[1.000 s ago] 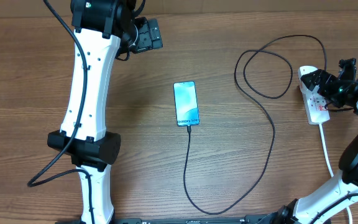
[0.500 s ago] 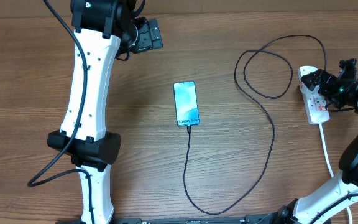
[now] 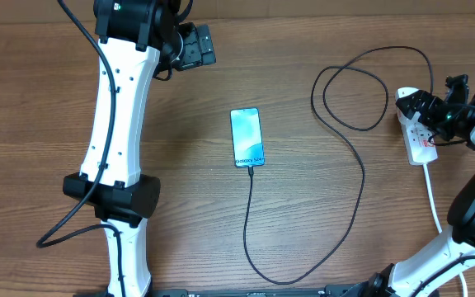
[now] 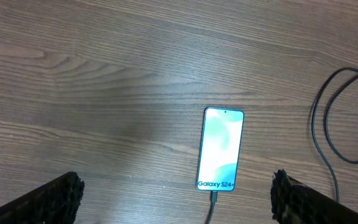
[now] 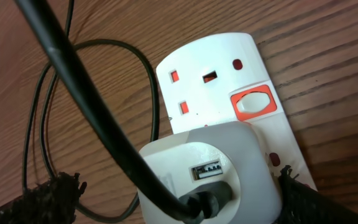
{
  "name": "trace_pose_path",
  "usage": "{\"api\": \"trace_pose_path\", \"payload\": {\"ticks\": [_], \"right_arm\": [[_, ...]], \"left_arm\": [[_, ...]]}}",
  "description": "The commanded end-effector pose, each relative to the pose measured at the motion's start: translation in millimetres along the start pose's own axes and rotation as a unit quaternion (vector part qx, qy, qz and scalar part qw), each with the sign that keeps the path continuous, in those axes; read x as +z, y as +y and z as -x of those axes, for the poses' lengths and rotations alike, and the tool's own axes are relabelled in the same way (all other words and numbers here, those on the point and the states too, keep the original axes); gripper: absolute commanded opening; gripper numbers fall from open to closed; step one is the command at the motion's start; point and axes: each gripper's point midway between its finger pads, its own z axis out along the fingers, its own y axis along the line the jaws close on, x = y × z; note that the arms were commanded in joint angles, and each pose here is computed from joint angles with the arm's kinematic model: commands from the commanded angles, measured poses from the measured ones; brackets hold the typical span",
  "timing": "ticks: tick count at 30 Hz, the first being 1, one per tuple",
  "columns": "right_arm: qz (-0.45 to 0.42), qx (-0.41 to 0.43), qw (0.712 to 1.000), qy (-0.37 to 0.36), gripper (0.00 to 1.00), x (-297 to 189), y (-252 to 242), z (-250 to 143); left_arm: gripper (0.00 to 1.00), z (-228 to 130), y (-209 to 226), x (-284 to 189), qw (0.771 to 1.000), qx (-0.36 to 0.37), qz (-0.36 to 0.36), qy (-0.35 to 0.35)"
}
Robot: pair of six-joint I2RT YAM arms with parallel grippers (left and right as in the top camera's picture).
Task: Plug charger to phone and switch on socket
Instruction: 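Hold the switch pressed with the right gripper until the red light shows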
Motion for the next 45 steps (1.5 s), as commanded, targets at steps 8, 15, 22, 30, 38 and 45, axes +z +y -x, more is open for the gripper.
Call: {"api": "trace_pose_path", "payload": {"ticks": [8, 15, 22, 30, 38, 45], "right_arm": [[0.011, 0.012, 0.999, 0.033, 1.00, 13, 11, -17], [0.010, 0.022, 0.999, 0.038, 1.00, 13, 11, -19], [0.005, 0.046, 0.998, 0.044, 1.00, 17, 7, -29], [0.004, 0.053, 0.997, 0.055, 1.00, 17, 6, -36], [-0.020, 0.074, 0.995, 0.063, 1.00, 16, -1, -41], [-0.047, 0.104, 0.991, 0.066, 1.00, 16, -10, -45]], "left_arm": [[1.00, 0, 0, -2, 1.000, 0.009, -0.001, -0.002], [1.00, 0, 0, -2, 1.000, 0.009, -0.001, -0.002], [1.00, 0, 0, -2, 1.000, 0.010, -0.001, -0.001], [1.00, 0, 0, -2, 1.000, 0.010, -0.001, -0.001], [1.00, 0, 0, -2, 1.000, 0.010, -0.001, -0.001], [1.00, 0, 0, -2, 1.000, 0.010, -0.001, -0.001]]}}
